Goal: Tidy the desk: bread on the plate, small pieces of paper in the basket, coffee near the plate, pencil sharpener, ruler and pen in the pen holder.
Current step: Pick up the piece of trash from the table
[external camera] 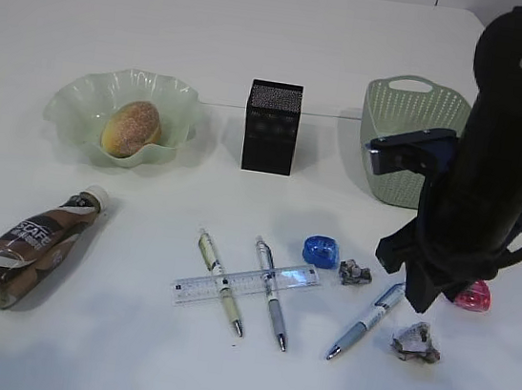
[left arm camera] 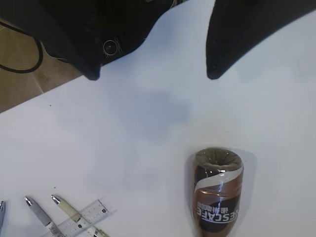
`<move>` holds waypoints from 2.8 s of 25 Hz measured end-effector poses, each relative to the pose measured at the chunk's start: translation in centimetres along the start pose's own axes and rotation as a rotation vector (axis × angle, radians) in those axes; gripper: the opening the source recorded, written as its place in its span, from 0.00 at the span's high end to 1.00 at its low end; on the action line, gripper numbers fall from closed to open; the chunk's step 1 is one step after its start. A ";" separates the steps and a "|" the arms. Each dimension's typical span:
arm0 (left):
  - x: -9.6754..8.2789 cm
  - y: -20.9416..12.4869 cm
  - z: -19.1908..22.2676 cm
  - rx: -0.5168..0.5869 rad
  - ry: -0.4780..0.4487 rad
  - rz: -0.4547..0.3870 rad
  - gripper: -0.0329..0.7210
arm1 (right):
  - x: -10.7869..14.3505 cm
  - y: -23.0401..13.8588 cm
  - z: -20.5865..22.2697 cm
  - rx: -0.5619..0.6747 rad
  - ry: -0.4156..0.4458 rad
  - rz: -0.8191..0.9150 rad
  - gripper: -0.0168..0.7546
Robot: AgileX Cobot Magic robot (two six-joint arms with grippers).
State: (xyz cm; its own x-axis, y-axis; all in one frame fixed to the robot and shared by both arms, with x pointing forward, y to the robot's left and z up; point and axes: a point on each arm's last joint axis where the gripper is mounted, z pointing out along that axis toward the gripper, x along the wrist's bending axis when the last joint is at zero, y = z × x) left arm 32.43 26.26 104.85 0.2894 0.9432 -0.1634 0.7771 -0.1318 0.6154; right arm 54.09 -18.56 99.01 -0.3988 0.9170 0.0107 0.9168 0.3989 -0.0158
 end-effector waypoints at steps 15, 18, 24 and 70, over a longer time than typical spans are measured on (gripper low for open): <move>0.0 0.0 0.0 0.000 0.000 0.000 0.34 | -0.3 0.9 2.3 0.027 -0.028 -0.013 0.56; 0.0 0.0 0.0 0.000 0.000 0.000 0.34 | -0.3 0.5 3.2 0.036 -0.029 -0.016 0.56; 0.0 0.0 0.0 0.000 0.000 0.000 0.34 | -0.3 -0.1 4.5 0.016 -0.029 -0.018 0.55; 0.0 -0.1 0.0 0.012 0.000 0.000 0.34 | -1.5 1.5 0.7 -0.112 -0.067 0.006 0.96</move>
State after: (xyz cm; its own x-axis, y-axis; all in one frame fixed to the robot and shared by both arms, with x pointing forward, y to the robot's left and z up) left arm 32.35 26.27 104.78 0.2892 0.9433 -0.1632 0.7840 -0.1356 0.6058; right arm 56.06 -19.33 98.27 -0.3898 0.9192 -0.0563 0.9143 0.3936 0.0956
